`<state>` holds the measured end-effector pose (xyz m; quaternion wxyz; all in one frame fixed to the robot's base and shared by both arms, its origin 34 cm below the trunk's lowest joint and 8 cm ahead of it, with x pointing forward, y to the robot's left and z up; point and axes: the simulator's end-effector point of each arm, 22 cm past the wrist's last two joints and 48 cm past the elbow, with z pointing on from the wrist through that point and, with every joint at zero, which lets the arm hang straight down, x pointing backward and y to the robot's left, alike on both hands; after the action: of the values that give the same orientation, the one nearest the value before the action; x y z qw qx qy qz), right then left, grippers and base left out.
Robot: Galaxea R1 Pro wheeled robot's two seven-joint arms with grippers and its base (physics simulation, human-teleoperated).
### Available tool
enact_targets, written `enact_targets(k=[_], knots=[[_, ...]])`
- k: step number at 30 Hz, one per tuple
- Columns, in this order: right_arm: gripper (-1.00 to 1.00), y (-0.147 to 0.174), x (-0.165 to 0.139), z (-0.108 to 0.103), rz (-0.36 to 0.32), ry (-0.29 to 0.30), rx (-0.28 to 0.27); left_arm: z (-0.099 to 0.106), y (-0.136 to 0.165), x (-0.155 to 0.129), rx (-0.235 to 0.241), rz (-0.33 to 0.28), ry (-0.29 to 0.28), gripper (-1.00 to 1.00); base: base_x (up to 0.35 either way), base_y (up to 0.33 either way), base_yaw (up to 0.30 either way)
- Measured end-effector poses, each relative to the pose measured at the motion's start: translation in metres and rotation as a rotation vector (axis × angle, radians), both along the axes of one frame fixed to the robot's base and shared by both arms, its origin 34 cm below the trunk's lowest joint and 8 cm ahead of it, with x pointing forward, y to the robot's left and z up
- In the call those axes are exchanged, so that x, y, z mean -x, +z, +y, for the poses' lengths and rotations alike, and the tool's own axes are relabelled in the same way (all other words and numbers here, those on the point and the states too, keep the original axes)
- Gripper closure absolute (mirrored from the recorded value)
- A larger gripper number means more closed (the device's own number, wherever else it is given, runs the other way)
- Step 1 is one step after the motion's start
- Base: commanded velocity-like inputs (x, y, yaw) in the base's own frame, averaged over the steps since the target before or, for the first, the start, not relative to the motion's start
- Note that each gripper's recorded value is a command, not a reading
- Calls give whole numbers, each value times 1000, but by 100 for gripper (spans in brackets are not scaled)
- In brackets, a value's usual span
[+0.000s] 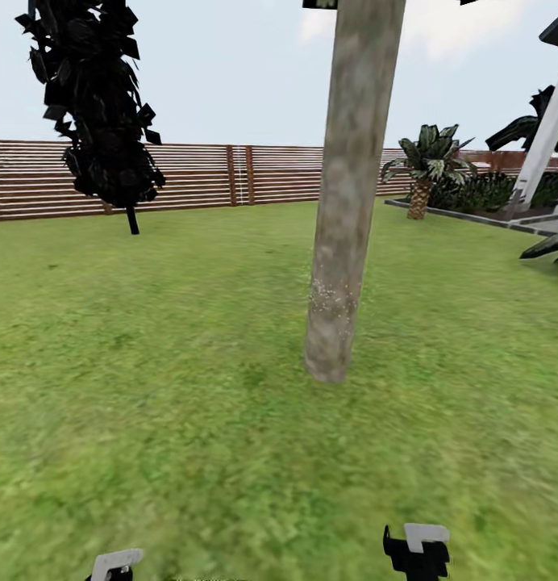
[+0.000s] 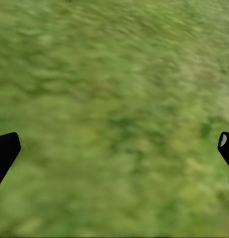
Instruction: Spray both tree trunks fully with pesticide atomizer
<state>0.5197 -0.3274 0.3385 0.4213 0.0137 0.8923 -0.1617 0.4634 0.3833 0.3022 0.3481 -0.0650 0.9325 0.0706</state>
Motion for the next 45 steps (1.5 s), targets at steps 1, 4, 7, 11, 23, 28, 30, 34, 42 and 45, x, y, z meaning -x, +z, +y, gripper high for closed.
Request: enact_targets(k=[1, 4, 7, 11, 23, 28, 30, 34, 42, 45], knots=[[-100, 0, 0, 0, 0, 0, 0, 0, 0, 0, 0, 0, 0, 100, 0, 0, 277], [-100, 0, 0, 0, 1, 0, 0, 0, 0, 0, 1, 0, 2, 100, 0, 0, 277], [-100, 0, 1, 0, 1, 0, 0, 2, -1, 2, 2, 2, 13, 100, 0, 0, 277], [-100, -1, 1, 0, 3, 1, 0, 4, -2, 10, -4, -9, 16, 100, 0, 0, 277], [-100, -1, 1, 1, 5, 4, -1, 5, 9, 16, -28, -111, 3, 100, 0, 0, 277], [-100, -1, 1, 1, 5, 4, 0, 5, 9, 16, -29, -114, 5, 100, 0, 0, 277], [-100, -1, 1, 1, 5, 4, 0, 6, 10, 15, -30, -115, 6, 100, 0, 0, 277], [-100, -1, 1, 1, 5, 4, 0, 6, 10, 15, -31, -118, 5, 100, 0, 0, 277], [-100, -1, 1, 1, 5, 4, 0, 7, 11, 14, -32, -121, 6, 100, -41, 0, 277], [-100, -1, 1, 1, 5, 4, -1, 7, 11, 14, -32, -121, 9, 100, -312, -15, 277]])
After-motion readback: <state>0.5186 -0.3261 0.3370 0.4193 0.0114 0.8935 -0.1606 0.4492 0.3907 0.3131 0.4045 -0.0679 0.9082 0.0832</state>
